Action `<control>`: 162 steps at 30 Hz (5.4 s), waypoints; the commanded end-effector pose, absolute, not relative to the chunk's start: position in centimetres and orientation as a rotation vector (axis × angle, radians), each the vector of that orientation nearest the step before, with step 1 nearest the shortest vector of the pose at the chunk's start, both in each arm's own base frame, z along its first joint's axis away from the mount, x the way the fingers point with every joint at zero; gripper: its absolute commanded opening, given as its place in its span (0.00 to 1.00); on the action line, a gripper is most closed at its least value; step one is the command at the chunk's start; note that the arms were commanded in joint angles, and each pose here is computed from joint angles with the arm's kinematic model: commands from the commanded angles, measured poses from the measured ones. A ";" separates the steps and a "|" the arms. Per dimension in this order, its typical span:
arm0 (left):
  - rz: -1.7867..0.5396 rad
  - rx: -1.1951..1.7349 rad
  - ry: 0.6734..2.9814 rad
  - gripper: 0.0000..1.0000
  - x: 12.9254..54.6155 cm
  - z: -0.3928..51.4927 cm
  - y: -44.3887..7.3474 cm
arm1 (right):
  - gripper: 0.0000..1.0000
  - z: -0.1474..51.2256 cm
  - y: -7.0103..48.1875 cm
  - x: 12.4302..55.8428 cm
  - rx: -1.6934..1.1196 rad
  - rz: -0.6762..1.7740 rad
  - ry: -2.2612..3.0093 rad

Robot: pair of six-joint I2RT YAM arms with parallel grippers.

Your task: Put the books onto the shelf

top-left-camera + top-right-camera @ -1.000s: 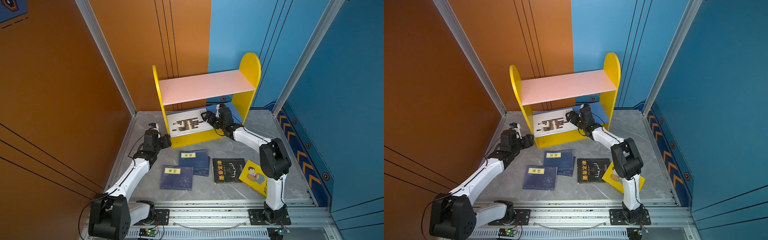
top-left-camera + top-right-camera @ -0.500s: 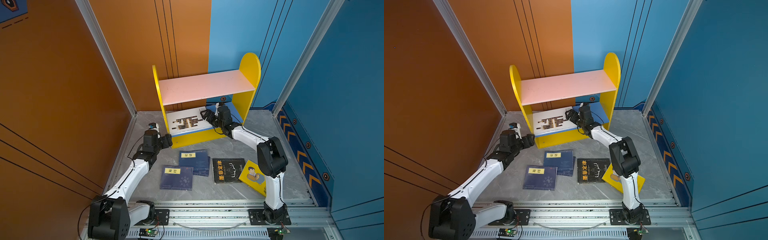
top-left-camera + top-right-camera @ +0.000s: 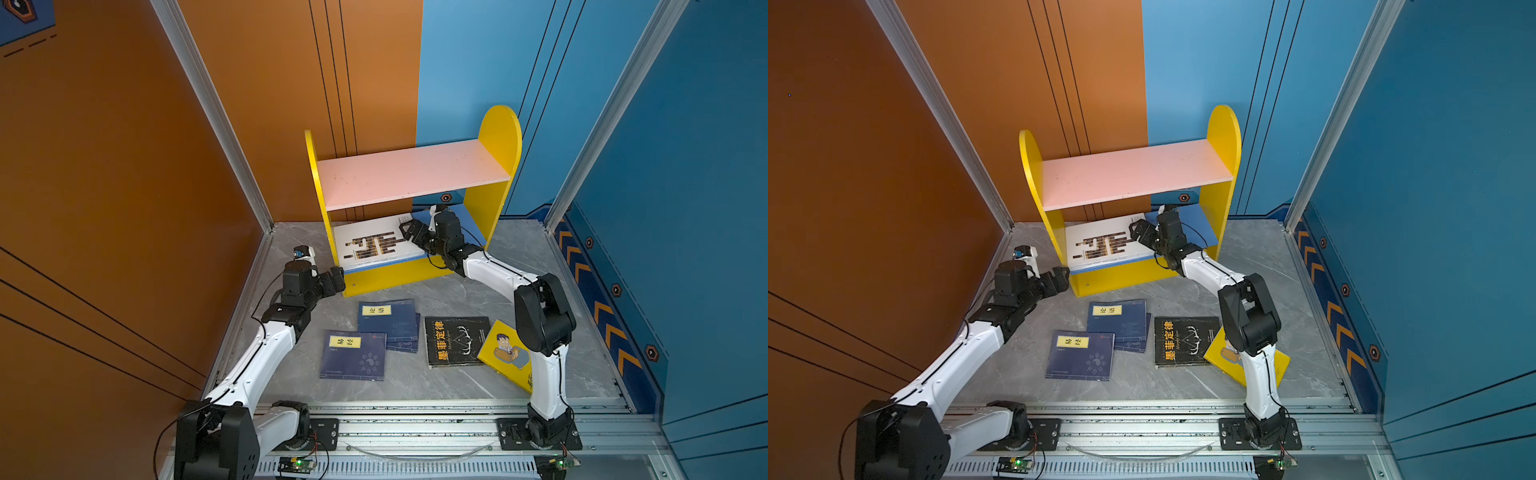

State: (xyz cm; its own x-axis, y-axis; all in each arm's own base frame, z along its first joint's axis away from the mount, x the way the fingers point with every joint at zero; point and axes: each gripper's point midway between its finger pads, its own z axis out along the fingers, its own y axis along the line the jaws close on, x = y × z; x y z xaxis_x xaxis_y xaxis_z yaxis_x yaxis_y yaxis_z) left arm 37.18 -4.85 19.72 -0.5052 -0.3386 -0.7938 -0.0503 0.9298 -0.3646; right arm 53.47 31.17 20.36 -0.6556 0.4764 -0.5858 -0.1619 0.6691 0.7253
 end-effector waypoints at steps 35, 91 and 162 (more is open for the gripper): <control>-0.227 -0.193 1.785 0.80 41.6 28.5 -7.0 | 0.94 28.0 11.0 47.3 0.179 0.375 1.890; -0.223 -0.162 1.703 0.55 45.5 34.5 -9.7 | 0.28 33.1 5.6 55.7 0.024 0.250 1.611; -0.503 0.022 2.005 1.00 32.6 26.8 -10.5 | 0.87 36.3 4.6 33.3 0.300 0.184 1.794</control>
